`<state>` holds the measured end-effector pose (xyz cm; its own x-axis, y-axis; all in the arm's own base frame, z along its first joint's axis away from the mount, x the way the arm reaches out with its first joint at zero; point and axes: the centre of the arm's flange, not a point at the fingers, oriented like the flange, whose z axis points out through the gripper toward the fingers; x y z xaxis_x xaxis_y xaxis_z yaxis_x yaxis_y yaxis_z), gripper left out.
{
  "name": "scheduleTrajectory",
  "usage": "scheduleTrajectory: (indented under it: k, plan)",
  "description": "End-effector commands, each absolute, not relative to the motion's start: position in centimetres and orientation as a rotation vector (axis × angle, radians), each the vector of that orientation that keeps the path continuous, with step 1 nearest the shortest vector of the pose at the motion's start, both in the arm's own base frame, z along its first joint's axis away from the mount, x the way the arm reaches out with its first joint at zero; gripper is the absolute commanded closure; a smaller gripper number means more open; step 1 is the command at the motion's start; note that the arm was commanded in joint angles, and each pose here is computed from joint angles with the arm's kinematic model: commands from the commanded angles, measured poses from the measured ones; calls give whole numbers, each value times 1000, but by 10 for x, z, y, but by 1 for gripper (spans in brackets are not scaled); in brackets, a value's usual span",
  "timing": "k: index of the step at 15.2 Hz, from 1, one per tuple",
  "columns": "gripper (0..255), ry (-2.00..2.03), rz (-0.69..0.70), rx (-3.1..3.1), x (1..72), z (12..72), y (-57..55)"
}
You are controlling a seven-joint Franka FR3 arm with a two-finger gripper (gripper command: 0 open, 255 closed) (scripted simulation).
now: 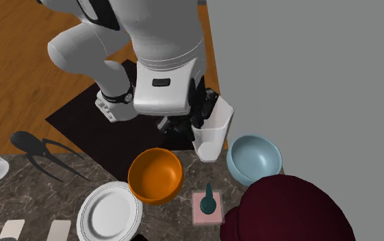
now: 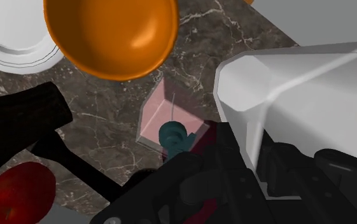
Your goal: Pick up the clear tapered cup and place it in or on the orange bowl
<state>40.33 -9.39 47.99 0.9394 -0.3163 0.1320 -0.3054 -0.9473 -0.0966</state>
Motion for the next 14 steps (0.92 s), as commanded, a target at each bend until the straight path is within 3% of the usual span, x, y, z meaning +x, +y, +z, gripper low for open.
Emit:
scheduleTrajectory:
  k: [1, 14]
  plan:
    - [255, 484, -225, -3020, 392, 490, -108]
    - [255, 484, -225, -3020, 313, 530, -222]
